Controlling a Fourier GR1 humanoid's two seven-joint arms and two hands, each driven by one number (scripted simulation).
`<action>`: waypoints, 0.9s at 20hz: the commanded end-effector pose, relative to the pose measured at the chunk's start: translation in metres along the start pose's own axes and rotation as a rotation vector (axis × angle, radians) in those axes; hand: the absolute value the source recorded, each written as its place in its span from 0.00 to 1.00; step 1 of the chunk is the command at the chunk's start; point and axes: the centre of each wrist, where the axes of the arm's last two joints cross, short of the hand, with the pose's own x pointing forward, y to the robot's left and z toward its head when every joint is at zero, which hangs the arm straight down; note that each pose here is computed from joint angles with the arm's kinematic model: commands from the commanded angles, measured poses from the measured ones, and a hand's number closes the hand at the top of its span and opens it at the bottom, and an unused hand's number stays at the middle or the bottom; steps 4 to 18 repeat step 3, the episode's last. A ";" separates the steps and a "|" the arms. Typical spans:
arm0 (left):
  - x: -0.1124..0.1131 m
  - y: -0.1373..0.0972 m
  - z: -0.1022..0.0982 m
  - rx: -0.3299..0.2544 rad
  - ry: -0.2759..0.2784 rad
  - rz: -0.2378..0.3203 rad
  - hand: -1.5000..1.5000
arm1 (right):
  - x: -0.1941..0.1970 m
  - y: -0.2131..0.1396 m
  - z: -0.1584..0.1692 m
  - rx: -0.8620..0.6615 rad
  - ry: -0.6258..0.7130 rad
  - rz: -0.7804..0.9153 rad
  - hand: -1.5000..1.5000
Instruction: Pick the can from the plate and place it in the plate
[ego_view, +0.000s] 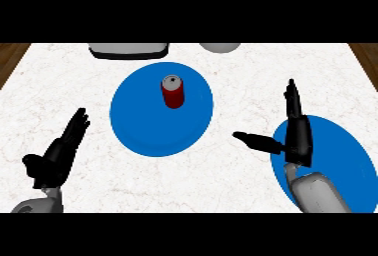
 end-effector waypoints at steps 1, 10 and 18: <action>-0.002 0.010 -0.008 0.008 0.004 0.009 0.50 | -0.022 -0.017 0.014 0.010 0.000 0.014 0.00; 0.006 0.003 -0.006 -0.005 0.007 -0.001 0.50 | -0.033 -0.023 0.015 -0.004 -0.010 0.020 0.00; 0.006 0.003 -0.006 -0.005 0.007 -0.001 0.50 | -0.033 -0.023 0.015 -0.004 -0.010 0.020 0.00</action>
